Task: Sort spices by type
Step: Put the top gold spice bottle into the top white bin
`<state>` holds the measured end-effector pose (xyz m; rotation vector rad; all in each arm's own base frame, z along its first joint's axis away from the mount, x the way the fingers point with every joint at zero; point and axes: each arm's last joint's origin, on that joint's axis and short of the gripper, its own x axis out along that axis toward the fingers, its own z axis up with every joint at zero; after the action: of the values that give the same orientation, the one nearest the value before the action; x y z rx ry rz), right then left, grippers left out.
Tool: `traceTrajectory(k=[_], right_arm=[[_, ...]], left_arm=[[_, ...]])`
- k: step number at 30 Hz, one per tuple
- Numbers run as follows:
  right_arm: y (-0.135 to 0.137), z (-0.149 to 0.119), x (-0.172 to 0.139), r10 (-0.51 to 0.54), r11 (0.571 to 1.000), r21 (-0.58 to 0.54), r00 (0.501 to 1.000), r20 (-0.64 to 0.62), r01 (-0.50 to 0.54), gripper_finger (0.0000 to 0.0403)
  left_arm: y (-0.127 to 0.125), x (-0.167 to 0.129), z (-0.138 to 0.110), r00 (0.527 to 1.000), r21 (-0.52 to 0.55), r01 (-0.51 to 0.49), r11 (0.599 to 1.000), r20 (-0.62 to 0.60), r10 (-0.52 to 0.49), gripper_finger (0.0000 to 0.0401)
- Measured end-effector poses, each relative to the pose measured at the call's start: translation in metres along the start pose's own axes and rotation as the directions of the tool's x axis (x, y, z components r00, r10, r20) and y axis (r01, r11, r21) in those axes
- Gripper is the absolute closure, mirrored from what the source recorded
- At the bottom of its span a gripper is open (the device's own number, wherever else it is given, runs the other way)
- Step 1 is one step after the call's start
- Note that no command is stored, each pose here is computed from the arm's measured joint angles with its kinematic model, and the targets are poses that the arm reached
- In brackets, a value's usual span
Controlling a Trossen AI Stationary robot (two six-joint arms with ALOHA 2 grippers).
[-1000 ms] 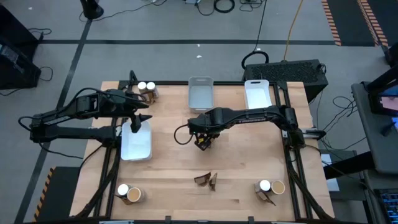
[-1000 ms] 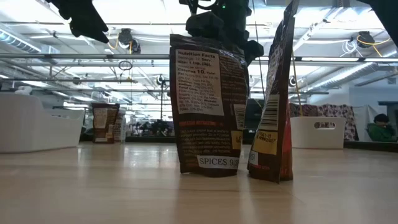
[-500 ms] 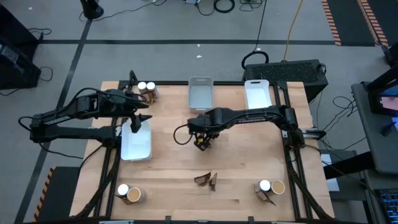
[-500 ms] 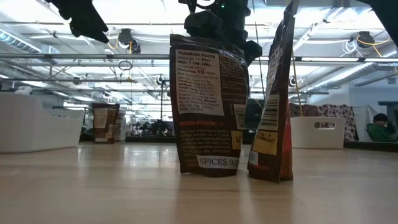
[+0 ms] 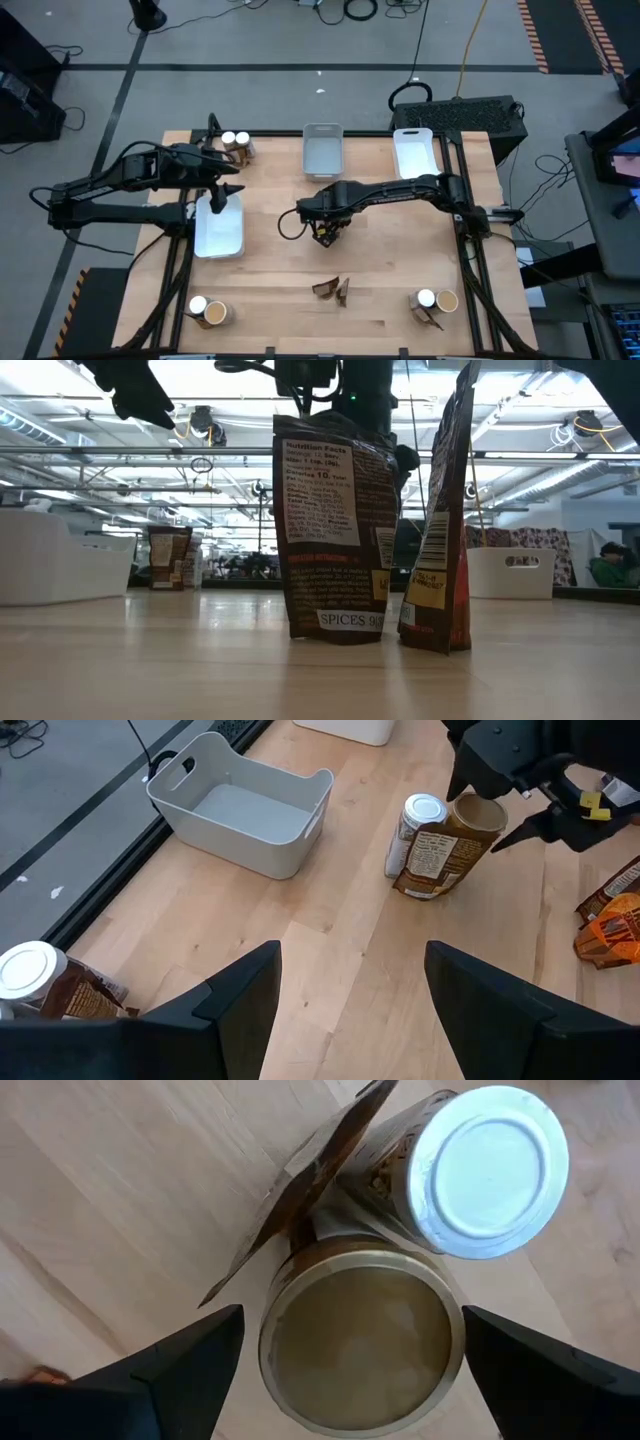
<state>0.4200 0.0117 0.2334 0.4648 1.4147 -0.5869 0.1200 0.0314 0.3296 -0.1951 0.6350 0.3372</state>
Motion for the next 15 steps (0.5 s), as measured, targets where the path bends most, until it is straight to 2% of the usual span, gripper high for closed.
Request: traceTrajectory(k=[6, 15], right_arm=[[-0.0017, -0.0001, 0.0001, -0.006, 1.0, 0.001, 1.0, -0.011, 0.006, 0.006], [-0.0025, 0.0008, 0.0004, 0.027, 1.0, -0.006, 0.999, -0.037, -0.027, 0.0134]], left_arm=[[0.0, -0.0001, 0.0, 1.0, -0.002, 0.0, 1.0, 0.0, 0.0, 0.0149], [0.0, -0.0001, -0.0001, 1.0, -0.001, 0.0, 1.0, 0.0, 0.0, 0.0149]])
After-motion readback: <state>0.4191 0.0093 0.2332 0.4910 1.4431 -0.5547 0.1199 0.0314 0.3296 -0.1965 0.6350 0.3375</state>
